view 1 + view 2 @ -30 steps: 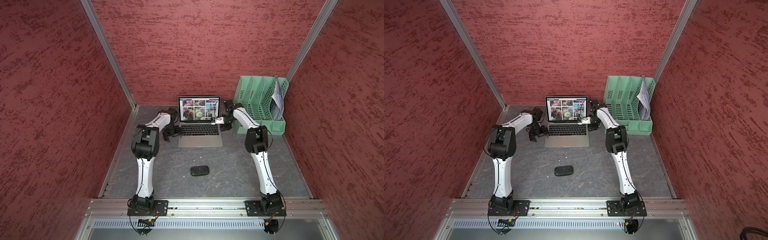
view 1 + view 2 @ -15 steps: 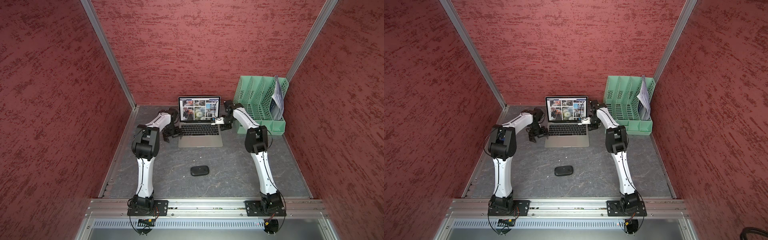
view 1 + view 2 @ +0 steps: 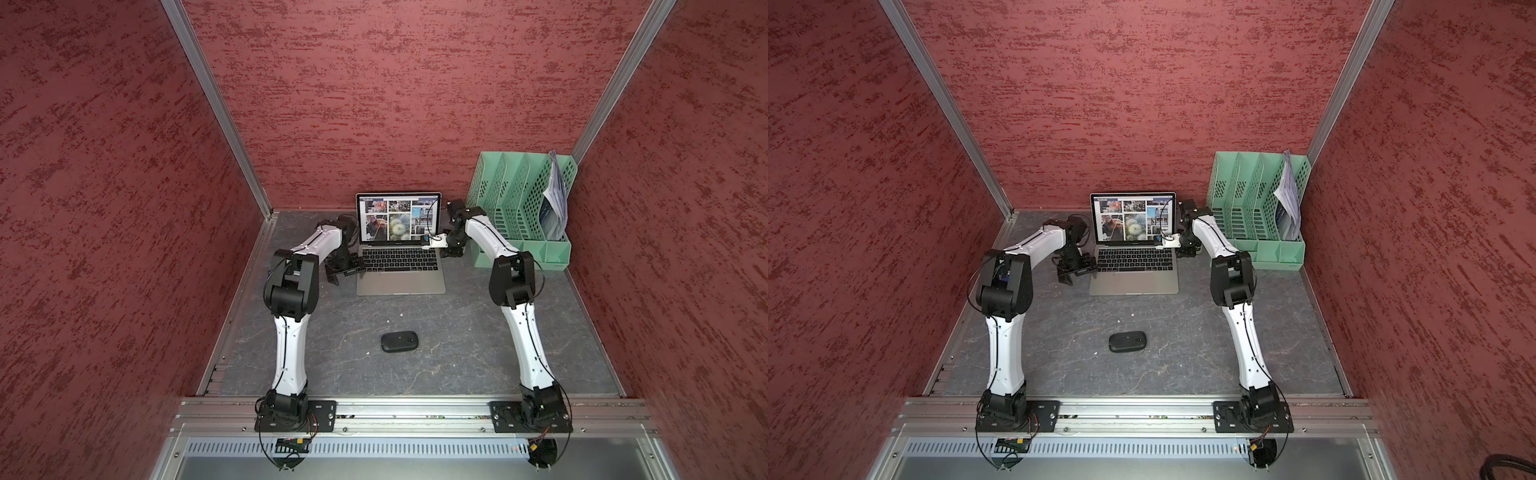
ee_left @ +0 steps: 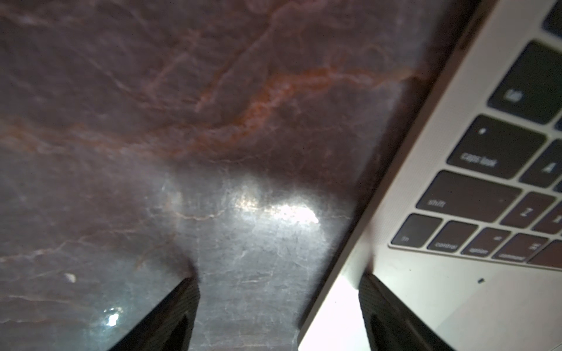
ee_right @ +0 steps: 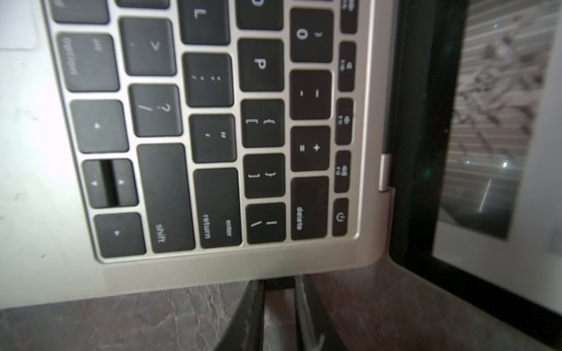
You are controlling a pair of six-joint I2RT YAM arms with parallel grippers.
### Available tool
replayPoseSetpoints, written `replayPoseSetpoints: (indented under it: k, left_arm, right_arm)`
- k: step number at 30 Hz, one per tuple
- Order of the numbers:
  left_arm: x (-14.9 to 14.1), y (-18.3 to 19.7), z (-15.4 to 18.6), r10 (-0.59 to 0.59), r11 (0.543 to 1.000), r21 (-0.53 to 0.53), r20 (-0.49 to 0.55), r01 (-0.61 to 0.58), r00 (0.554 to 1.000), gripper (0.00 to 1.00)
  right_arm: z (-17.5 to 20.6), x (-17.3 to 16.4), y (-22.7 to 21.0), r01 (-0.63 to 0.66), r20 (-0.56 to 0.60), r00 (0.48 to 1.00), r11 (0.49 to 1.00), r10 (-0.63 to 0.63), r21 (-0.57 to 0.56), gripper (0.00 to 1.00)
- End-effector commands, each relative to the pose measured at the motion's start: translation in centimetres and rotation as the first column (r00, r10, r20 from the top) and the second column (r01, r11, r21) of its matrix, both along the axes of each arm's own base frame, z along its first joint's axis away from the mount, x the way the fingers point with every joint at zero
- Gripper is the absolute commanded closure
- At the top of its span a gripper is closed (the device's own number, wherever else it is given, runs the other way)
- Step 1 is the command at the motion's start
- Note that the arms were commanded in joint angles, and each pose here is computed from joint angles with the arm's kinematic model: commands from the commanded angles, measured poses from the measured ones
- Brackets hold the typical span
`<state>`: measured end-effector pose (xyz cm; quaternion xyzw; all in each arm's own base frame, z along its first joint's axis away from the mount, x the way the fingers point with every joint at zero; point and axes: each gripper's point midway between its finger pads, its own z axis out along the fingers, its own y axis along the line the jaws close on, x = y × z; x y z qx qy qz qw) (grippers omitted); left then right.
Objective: Remove the wireless mouse receiver from the laptop
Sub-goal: Take out the USB plug from the USB port.
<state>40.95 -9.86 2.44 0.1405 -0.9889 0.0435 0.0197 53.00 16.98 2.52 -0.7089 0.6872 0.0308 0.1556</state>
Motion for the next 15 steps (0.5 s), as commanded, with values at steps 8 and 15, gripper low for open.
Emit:
replayPoseSetpoints:
  k: [8, 15]
  left_arm:
    - [-1.86, 0.63, -2.81, -0.018, 0.999, 0.045, -0.096, 0.023, 0.995, 0.14]
    - [-1.88, 0.70, -2.75, -0.019, 0.999, 0.048, -0.096, 0.023, 0.995, 0.14]
  right_arm:
    - [-3.57, -2.78, 0.98, -0.047, -0.116, 0.992, 0.998, 0.042, -0.036, 0.89]
    - [-3.61, -2.87, 0.57, -0.045, -0.113, 0.993, 0.997, 0.038, -0.060, 0.90]
